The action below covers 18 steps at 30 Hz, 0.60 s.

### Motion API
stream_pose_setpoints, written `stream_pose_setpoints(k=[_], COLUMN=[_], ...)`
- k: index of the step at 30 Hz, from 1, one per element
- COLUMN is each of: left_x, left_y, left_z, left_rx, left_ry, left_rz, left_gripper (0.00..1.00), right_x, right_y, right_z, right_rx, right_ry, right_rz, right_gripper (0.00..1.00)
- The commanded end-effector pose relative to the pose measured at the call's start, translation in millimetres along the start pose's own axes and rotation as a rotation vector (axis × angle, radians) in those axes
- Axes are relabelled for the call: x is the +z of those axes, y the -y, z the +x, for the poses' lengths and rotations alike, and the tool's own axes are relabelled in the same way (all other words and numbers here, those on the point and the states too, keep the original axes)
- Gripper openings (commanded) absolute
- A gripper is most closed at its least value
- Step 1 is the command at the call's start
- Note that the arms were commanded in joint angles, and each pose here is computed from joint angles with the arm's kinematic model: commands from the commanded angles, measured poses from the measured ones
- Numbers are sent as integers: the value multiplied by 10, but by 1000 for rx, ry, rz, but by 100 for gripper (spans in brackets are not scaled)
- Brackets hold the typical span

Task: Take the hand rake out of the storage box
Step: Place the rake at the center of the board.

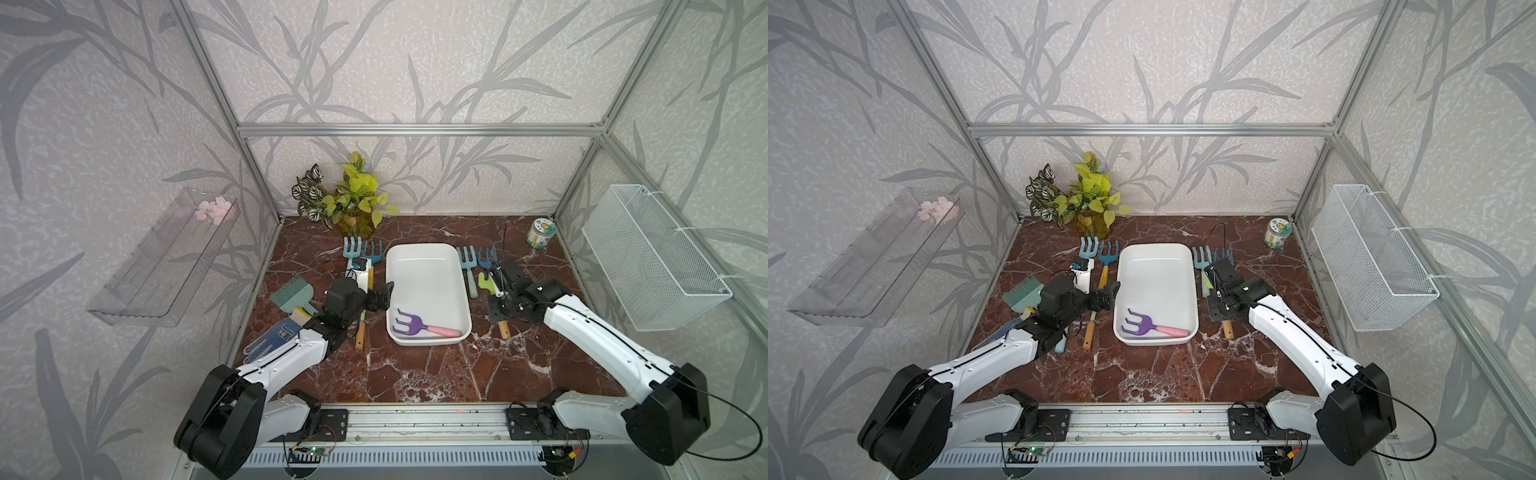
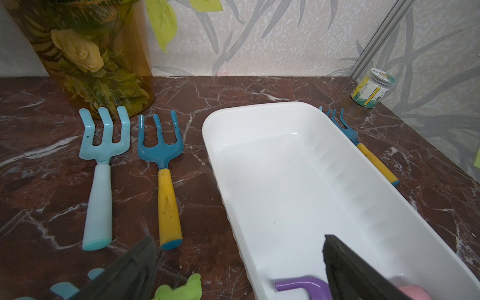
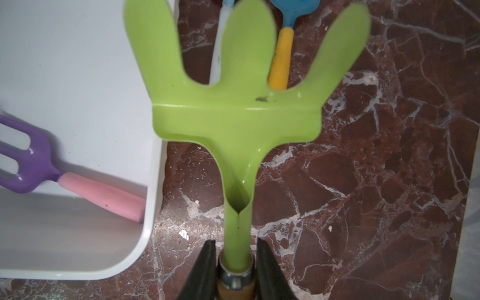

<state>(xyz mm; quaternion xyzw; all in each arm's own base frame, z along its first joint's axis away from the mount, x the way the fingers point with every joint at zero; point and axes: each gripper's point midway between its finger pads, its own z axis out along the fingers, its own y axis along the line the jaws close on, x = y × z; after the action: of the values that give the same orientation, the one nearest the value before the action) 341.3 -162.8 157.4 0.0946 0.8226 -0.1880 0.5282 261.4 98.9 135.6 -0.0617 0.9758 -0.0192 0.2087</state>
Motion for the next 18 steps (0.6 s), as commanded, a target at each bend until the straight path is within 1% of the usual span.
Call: stream_pose_setpoints(k=[1, 7, 12, 18], left_x=[-36, -40, -43, -46], left_y=[-1, 2, -2, 0], left_z=[-51, -54, -58, -57], left_rx=[0, 0, 0, 1], left_ry=[27, 29, 31, 31], left_rz=[5, 6, 5, 5], left_gripper=[100, 100, 100, 100], right_x=[50, 271, 452, 651], right_y=[139, 258, 252, 295], right_z=[92, 243, 311, 430], right_rx=[0, -13, -13, 8], right_ry=[-29, -121, -170, -270], right_rz=[45, 83, 79, 78], right_gripper=[11, 12, 13, 14])
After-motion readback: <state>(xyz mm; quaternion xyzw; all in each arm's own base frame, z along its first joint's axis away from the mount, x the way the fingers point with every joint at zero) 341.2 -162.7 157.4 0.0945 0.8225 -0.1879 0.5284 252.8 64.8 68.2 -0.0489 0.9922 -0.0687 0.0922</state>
